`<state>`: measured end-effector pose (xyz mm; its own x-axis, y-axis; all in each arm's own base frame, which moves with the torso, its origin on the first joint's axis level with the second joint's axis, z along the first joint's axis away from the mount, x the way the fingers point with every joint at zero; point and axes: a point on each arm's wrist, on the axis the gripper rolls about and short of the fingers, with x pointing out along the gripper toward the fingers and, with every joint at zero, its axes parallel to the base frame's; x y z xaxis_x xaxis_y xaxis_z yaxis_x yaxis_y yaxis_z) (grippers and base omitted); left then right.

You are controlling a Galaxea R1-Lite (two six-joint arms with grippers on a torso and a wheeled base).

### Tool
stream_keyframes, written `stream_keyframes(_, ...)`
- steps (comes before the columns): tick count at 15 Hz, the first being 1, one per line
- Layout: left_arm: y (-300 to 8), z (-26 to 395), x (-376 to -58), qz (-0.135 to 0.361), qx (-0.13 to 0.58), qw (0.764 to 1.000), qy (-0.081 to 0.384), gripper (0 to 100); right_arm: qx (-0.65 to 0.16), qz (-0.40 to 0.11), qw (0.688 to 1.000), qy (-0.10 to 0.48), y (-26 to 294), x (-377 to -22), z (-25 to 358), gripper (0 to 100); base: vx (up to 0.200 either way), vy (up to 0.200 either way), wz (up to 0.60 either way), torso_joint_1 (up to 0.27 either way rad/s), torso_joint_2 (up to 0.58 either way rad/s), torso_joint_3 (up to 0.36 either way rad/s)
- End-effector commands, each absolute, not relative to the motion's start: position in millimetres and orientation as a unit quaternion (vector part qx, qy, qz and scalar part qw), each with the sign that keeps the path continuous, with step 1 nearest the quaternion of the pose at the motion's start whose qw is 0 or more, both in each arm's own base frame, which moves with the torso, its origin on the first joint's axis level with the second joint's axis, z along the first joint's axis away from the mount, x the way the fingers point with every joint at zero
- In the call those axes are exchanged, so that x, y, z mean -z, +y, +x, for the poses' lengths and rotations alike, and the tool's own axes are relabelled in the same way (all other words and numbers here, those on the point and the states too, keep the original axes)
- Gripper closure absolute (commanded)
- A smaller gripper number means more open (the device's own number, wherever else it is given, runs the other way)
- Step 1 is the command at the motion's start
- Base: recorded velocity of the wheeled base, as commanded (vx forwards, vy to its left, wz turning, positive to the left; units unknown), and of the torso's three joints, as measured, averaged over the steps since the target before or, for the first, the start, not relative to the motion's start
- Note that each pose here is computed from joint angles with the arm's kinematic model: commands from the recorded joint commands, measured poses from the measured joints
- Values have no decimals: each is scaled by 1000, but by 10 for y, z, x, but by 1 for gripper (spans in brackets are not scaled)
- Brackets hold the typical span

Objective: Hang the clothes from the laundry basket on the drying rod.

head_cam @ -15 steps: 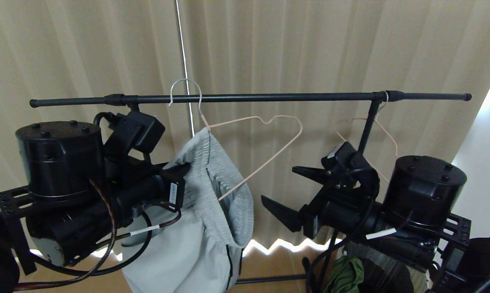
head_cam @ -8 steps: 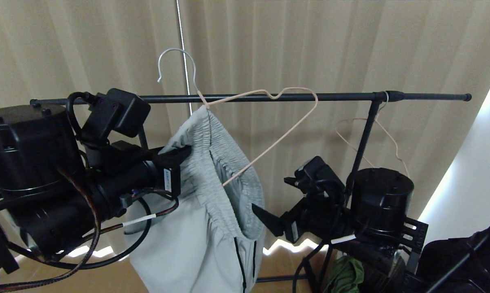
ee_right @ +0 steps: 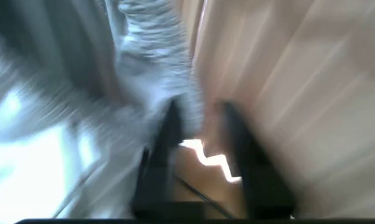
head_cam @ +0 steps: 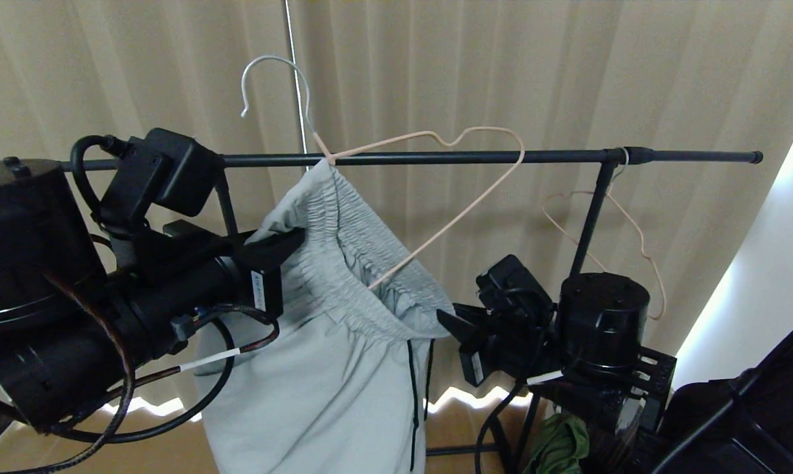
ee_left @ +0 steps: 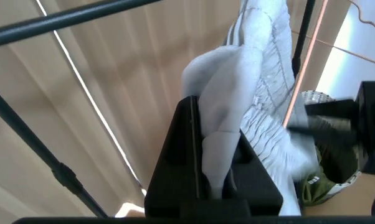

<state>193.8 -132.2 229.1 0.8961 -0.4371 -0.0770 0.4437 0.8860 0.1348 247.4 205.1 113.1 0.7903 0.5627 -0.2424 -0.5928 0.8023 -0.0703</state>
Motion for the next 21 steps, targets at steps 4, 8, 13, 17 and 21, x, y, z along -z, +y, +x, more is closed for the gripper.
stream_keyframes(4,-1239,1840,-2225,126,225,966,18,100,-243,-60,964,87,1732,-1264,2699,100,0,0,0,0,0,0)
stream_keyframes(8,-1150,1764,-2063,192,222,955,30,100,-190,-47,979,55,1481,-1438,2964,100,0,0,0,0,0,0)
stream_keyframes(13,-947,1770,-1804,289,194,935,65,100,-182,-43,981,50,1435,-1471,3008,100,0,0,0,0,0,0)
stream_keyframes(17,-811,1793,-1714,316,169,930,86,100,-179,-42,982,47,1418,-1488,3021,100,0,0,0,0,0,0)
stream_keyframes(21,-729,1824,-1647,342,150,922,103,100,-195,-40,979,43,1450,-1530,2929,100,0,0,0,0,0,0)
